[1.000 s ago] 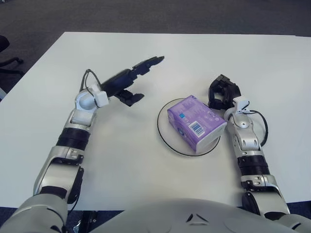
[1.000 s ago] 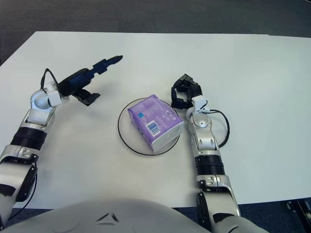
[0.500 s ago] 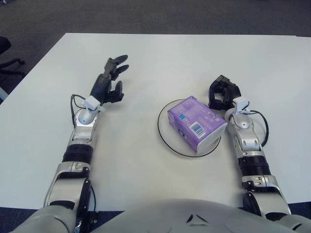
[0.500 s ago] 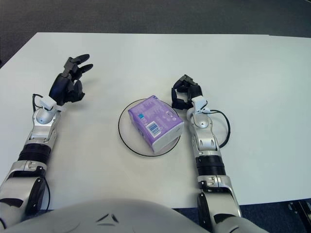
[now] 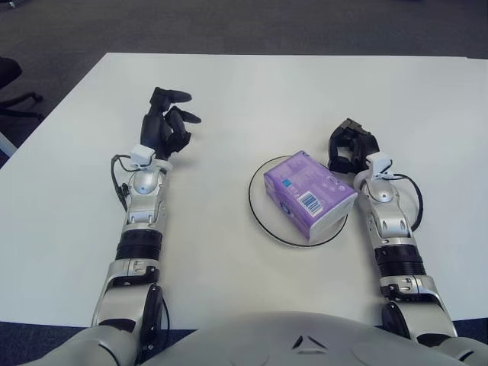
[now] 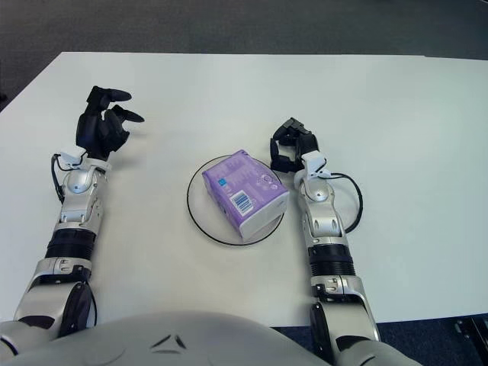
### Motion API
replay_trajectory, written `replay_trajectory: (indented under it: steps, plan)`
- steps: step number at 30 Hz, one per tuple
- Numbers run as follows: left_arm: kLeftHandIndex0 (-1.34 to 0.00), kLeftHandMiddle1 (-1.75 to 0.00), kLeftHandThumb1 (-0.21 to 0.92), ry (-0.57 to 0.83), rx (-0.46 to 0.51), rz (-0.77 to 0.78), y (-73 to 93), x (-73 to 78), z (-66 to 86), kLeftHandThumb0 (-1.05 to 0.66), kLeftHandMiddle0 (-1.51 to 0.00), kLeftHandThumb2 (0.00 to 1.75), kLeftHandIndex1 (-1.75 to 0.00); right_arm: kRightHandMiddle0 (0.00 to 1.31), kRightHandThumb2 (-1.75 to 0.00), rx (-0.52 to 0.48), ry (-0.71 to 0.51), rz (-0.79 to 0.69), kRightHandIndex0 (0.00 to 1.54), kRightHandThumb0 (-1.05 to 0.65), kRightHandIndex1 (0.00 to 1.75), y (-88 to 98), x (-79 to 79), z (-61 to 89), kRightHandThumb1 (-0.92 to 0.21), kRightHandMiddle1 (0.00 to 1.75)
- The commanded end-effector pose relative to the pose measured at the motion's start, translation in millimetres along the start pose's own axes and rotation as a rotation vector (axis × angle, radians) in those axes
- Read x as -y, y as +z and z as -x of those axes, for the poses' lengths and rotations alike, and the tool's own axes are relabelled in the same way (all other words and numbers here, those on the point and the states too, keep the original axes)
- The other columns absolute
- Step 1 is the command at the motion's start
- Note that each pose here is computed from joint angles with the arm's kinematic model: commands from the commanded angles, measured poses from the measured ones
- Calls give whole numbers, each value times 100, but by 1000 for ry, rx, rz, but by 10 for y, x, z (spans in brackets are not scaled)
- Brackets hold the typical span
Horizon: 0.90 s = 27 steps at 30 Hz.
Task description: Put the tissue paper into the plate.
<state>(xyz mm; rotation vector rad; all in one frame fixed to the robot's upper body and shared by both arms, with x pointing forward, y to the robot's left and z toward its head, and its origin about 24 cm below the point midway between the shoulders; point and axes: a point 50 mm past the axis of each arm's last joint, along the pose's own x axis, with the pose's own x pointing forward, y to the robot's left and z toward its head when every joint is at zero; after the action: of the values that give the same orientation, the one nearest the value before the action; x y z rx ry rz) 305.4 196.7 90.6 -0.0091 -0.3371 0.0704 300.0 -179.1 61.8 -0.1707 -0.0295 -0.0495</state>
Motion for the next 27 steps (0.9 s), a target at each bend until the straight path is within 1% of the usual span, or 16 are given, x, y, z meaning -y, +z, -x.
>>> replay_trajectory:
  steps: [1,8,15,20,27]
  plan:
    - [-34,-174,71,86,-188,64,-332,6,276,-40,-81,84,-175,57,-125,-199,19,-17,108,-46,175,-461,-13,237,-37,175]
    - [-38,-175,62,128,-255,73,-362,50,324,-40,-91,93,-175,58,-126,-178,14,-38,111,-46,175,-453,-9,237,-37,175]
    - [-44,-175,54,121,-329,111,-438,99,400,-42,-102,104,-175,59,-128,-171,8,-39,113,-47,175,-466,-8,235,-35,175]
    - [-46,-175,52,109,-364,129,-488,113,432,-42,-112,107,-175,59,-128,-176,8,-37,113,-47,175,-473,-6,232,-34,175]
    - [-47,-175,50,93,-421,180,-630,91,514,-43,-119,109,-175,59,-128,-185,5,-52,110,-47,175,-489,-3,237,-34,175]
